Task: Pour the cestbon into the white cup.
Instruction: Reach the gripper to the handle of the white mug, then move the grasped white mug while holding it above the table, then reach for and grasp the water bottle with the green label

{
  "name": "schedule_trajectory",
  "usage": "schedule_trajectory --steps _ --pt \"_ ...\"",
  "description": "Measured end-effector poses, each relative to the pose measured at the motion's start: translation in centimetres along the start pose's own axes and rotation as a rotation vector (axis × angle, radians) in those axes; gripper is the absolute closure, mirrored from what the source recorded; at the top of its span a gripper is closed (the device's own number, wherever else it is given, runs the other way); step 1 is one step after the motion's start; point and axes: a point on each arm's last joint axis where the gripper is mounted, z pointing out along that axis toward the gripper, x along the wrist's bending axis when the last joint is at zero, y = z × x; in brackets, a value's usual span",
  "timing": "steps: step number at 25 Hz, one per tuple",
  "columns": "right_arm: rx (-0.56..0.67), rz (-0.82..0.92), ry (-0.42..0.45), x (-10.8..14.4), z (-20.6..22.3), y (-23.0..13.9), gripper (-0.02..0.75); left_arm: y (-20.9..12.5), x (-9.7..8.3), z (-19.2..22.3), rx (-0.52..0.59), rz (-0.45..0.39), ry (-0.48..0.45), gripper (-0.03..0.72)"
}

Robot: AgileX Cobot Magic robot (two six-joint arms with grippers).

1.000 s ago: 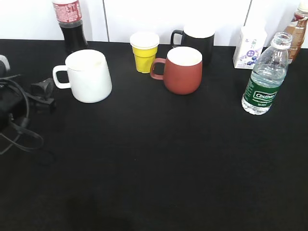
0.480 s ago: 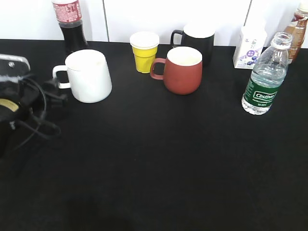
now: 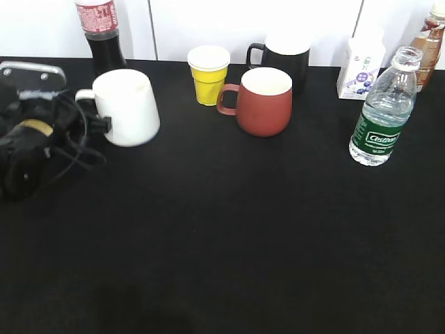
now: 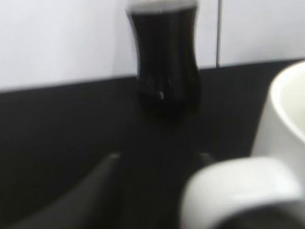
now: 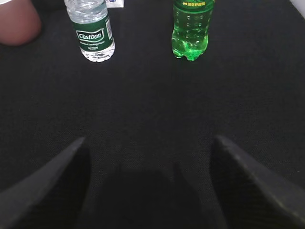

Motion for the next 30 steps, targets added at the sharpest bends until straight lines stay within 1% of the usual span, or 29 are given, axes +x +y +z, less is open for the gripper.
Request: schedule_trajectory --steps 2,3,5,7,8,11,12,14,16,19,20,22,23,25,26,28,29,30 --pt "0.0 0.0 0.0 0.0 0.0 0.0 0.146 0.2 0.0 0.7 -0.014 0.034 -0.044 0.622" --pt "0.0 0.0 0.0 0.0 0.0 0.0 0.146 0.2 0.0 0.7 -0.016 0.035 -0.048 0.632" --pt "0.0 0.0 0.0 0.0 0.0 0.0 0.146 0.4 0.0 0.7 -0.02 0.038 -0.053 0.632" --pt "0.0 0.0 0.0 0.0 0.0 0.0 0.146 1.2 -0.4 -0.5 -0.008 0.047 -0.076 0.637" --pt "0.0 0.003 0.005 0.0 0.0 0.0 0.146 2.0 -1.1 -1.7 -0.01 0.031 -0.103 0.639" --pt "0.0 0.003 0.005 0.0 0.0 0.0 0.146 5.7 -4.0 -5.7 -0.098 -0.003 -0.216 0.64" --pt "0.0 0.003 0.005 0.0 0.0 0.0 0.146 6.4 -4.7 -7.1 -0.116 -0.012 -0.252 0.641" --pt "0.0 0.004 0.006 0.1 0.0 0.0 0.146 7.1 -5.6 -9.6 -0.129 -0.049 -0.308 0.641" --pt "0.0 0.004 0.006 0.1 0.0 0.0 0.146 6.9 -5.6 -11.8 -0.111 -0.052 -0.337 0.641" --pt "0.001 0.009 0.015 0.1 0.0 0.1 0.146 6.3 -4.7 -14.2 -0.084 -0.044 -0.345 0.641" --pt "-0.002 0.013 0.022 0.2 0.2 0.7 0.146 6.4 -4.5 -14.7 -0.089 -0.046 -0.345 0.641" --pt "-0.109 0.022 0.033 0.4 1.7 3.5 0.146 6.5 -4.4 -15.0 -0.095 -0.047 -0.345 0.642" --pt "-0.174 0.025 0.034 0.5 3.0 5.0 0.146 6.5 -4.4 -15.0 -0.096 -0.047 -0.345 0.642" --pt "-0.273 0.03 0.034 0.5 6.5 6.6 0.146 6.5 -4.4 -15.0 -0.096 -0.047 -0.345 0.642" --pt "-0.311 0.032 0.032 0.5 8.3 6.6 0.146 6.5 -4.4 -15.0 -0.096 -0.047 -0.345 0.643" --pt "-0.37 0.042 0.027 0.3 11.7 5.5 0.146 6.5 -4.4 -15.0 -0.095 -0.047 -0.345 0.643" --pt "-0.376 0.048 0.024 0.2 13.0 5.0 0.146 6.5 -4.4 -15.0 -0.095 -0.047 -0.345 0.643" --pt "-0.355 0.07 0.025 0.2 14.2 4.7 0.146 6.5 -4.4 -15.0 -0.094 -0.047 -0.345 0.643"
